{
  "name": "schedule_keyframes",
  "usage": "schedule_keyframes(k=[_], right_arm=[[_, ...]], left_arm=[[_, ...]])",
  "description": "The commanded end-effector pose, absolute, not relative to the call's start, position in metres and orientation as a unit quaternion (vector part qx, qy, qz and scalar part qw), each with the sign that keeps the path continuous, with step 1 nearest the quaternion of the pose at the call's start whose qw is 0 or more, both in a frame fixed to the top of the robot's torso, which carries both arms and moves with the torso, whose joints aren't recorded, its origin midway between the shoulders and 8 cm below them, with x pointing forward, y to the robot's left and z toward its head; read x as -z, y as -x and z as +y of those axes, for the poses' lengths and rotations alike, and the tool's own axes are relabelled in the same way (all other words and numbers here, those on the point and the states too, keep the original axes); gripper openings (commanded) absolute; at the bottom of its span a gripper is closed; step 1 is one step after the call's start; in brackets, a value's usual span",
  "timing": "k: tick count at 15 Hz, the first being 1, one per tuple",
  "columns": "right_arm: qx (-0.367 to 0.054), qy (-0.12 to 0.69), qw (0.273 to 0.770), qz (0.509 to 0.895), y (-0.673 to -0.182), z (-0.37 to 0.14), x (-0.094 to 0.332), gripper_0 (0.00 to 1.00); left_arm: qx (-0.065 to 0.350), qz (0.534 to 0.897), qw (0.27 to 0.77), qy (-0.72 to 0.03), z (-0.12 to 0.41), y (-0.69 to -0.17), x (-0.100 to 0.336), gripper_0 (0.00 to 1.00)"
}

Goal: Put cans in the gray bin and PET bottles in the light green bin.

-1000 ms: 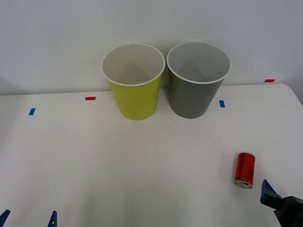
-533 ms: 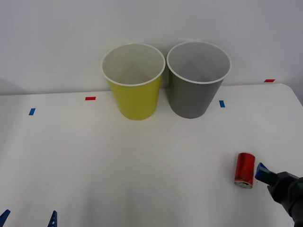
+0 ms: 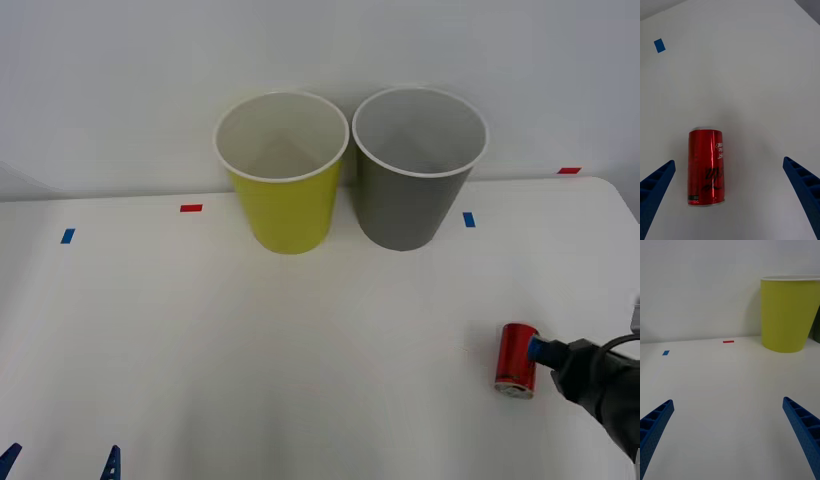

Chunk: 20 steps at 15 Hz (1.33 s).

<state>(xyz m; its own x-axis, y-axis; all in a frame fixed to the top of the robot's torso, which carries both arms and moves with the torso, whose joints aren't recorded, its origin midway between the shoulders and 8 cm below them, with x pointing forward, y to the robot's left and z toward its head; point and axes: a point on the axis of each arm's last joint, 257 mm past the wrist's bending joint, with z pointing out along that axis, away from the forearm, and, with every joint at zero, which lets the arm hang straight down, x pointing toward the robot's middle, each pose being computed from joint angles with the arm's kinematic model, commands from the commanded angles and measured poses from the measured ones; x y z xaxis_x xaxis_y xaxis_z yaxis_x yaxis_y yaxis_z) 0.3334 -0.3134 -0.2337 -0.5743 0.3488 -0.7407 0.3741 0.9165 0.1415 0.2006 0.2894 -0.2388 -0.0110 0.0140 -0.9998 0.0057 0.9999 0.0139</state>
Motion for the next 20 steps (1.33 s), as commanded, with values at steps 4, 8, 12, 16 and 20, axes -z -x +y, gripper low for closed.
schedule_keyframes(k=[4,8,12,16,20], right_arm=[[0.019,-0.181,0.376,0.908,-0.34,-0.33,0.243,1.0],[-0.038,-0.18,0.35,0.918,-0.359,-0.308,0.266,1.0],[-0.07,-0.172,0.336,0.923,-0.365,-0.3,0.272,1.0],[-0.068,-0.173,0.316,0.93,-0.362,-0.302,0.27,1.0],[-0.082,-0.18,0.3,0.933,-0.367,-0.298,0.283,1.0]], left_arm=[[-0.003,0.711,0.703,-0.007,0.289,-0.201,0.239,1.0],[-0.003,0.711,0.703,-0.007,0.289,-0.201,0.239,1.0],[-0.003,0.711,0.703,-0.007,0.289,-0.201,0.239,1.0],[-0.003,0.711,0.703,-0.007,0.289,-0.201,0.239,1.0],[-0.003,0.711,0.703,-0.007,0.289,-0.201,0.239,1.0]])
